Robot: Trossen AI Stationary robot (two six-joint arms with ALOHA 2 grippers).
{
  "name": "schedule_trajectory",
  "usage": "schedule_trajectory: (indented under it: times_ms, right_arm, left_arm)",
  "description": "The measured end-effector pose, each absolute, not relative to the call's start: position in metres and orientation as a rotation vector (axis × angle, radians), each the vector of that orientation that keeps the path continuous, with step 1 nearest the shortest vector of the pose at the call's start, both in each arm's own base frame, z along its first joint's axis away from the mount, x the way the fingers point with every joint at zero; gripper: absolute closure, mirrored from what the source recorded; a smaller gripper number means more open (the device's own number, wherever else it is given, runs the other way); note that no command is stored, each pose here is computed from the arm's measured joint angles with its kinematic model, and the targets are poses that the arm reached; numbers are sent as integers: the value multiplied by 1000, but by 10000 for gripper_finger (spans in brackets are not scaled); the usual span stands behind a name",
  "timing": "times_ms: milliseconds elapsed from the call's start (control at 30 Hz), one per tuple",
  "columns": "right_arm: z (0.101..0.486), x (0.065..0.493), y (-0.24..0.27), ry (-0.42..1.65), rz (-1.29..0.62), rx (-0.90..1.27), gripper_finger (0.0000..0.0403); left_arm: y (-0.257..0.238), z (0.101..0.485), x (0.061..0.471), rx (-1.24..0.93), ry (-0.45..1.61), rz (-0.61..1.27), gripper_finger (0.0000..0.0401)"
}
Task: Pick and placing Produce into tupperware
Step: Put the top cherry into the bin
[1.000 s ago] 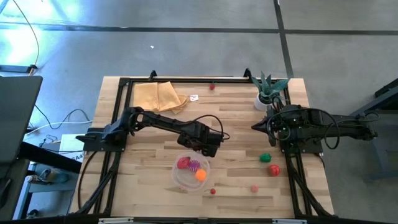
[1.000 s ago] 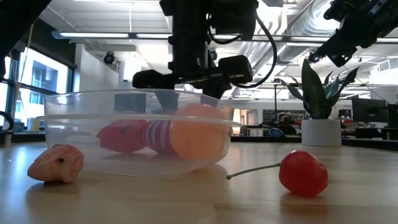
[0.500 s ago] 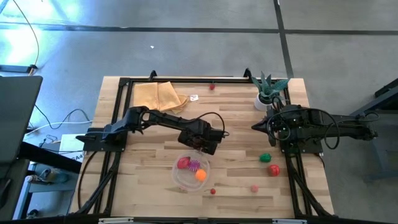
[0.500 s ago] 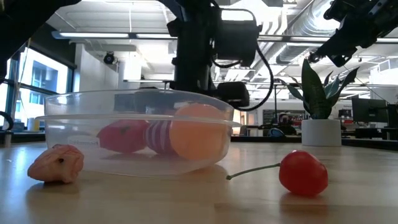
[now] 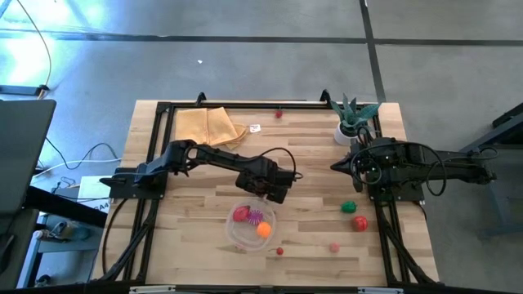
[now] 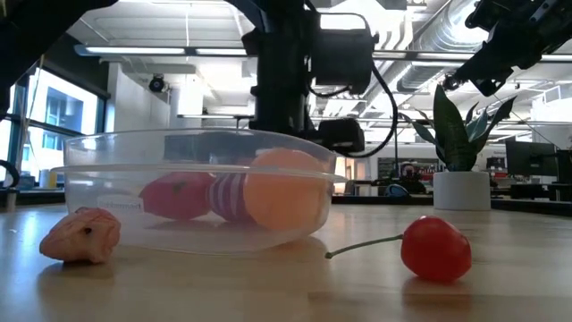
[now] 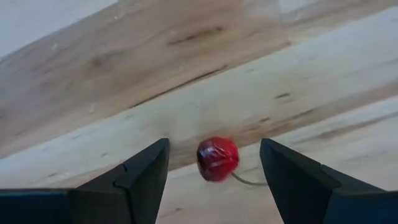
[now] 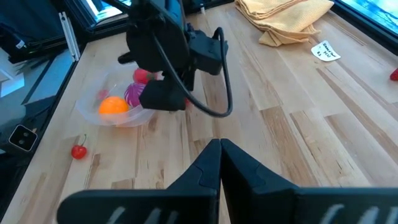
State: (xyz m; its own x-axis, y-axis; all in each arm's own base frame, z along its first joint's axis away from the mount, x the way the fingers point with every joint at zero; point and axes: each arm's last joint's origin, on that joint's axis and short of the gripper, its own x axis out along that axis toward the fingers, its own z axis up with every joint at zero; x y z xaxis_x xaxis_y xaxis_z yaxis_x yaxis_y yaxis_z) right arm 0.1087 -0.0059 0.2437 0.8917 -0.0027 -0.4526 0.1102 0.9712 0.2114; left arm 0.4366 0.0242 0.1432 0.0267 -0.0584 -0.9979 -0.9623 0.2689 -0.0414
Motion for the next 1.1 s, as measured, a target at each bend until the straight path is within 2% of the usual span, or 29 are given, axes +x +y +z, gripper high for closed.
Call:
schedule_trajectory:
  times_ms: [467, 700, 1100]
  right_arm:
    - [244, 109, -6, 467, -59, 236, 402]
    - [244, 109, -6, 467, -59, 236, 402]
    - [244, 109, -6, 467, -59, 235, 402]
  left_arm:
    - [23, 143, 436, -1067, 1359, 938, 161]
    - [23, 143, 436, -1067, 1362, 941, 191]
    - [23, 143, 436, -1066, 1361, 943, 220]
